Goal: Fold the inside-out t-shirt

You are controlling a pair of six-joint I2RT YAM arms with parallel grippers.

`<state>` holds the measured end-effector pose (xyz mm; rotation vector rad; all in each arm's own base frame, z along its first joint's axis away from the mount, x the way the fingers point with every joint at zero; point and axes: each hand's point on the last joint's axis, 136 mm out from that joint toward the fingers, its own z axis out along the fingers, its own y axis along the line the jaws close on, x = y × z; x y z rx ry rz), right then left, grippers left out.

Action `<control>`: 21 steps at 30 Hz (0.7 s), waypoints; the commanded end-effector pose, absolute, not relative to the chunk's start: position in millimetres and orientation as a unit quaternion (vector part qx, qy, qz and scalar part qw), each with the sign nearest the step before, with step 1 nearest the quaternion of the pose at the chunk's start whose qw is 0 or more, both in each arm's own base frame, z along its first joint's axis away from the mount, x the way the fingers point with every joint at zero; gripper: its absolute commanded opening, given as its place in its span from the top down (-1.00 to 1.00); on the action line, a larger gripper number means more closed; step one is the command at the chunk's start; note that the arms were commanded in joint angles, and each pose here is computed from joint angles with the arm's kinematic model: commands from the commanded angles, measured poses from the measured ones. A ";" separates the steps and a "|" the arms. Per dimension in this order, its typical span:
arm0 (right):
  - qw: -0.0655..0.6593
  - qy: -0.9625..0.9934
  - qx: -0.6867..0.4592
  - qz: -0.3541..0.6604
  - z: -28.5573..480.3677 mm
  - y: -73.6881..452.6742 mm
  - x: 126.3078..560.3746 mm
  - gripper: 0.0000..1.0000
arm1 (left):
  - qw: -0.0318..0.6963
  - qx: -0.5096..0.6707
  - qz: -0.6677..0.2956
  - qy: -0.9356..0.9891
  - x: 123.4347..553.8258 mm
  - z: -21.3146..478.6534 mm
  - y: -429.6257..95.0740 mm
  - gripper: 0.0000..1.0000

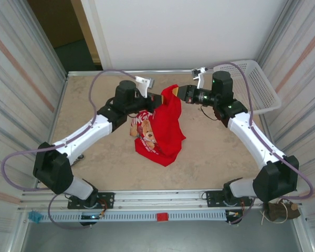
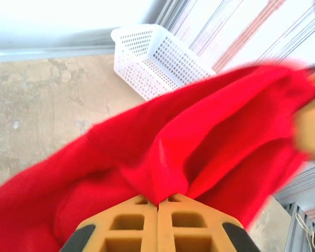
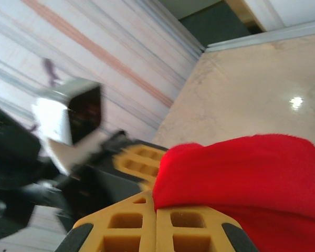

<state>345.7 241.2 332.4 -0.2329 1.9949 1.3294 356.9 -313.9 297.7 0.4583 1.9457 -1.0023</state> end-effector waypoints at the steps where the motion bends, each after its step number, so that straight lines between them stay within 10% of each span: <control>1: 0.368 0.795 -0.057 0.478 306.1 226.4 368.4 1.00 | 0.460 0.201 -0.432 0.749 346.5 361.7 -302.1 1.00; 3: 0.356 0.820 -0.042 0.446 280.0 220.8 382.7 0.13 | 0.450 0.189 -0.457 0.744 344.7 381.3 -296.9 1.00; 5: 0.342 0.834 -0.029 0.433 264.7 219.4 386.6 -0.22 | 0.435 0.177 -0.493 0.732 341.8 402.3 -294.8 1.00; 21: 0.474 0.799 -0.113 0.353 354.8 255.2 310.1 -0.07 | 0.351 0.082 -0.625 0.692 339.3 447.5 -294.3 1.00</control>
